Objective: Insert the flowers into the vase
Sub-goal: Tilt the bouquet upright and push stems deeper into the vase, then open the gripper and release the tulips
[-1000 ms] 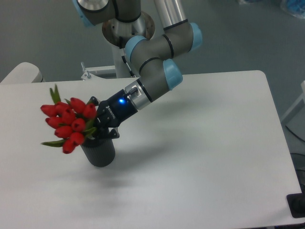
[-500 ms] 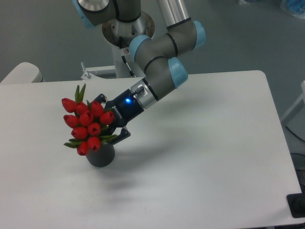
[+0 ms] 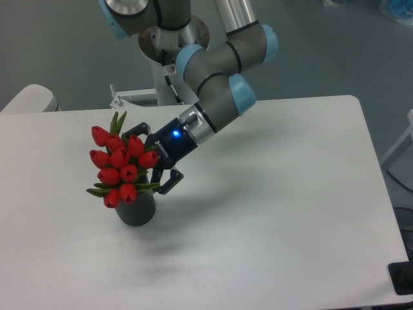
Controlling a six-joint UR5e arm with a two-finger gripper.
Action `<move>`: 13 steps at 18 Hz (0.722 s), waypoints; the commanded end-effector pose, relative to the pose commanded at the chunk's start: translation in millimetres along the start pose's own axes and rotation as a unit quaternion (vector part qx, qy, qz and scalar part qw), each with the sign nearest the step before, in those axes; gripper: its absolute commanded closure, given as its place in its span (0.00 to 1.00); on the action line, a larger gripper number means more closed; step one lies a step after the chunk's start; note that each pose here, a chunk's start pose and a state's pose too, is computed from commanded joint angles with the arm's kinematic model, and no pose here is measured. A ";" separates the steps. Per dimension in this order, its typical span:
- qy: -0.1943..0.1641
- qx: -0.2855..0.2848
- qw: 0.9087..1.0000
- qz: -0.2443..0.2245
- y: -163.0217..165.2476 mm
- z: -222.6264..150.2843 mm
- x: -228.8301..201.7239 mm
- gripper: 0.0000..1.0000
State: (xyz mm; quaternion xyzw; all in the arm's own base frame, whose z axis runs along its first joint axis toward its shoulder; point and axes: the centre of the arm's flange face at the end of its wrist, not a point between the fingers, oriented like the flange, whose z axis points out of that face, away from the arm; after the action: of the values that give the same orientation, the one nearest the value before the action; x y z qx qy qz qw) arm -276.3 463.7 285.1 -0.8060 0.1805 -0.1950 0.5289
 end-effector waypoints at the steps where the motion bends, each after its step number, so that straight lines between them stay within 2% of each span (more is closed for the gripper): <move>1: -0.003 -0.010 1.000 0.009 3.6 -1.2 1.4 0.00; 6: -0.020 -0.020 0.999 0.019 10.9 -16.7 -0.5 0.00; 13: -0.091 -0.032 0.995 0.029 2.7 -84.1 -23.8 0.00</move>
State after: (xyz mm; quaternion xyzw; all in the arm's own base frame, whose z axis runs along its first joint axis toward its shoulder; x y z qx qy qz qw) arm -339.4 408.7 310.4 -0.8314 0.1612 -0.0990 0.5225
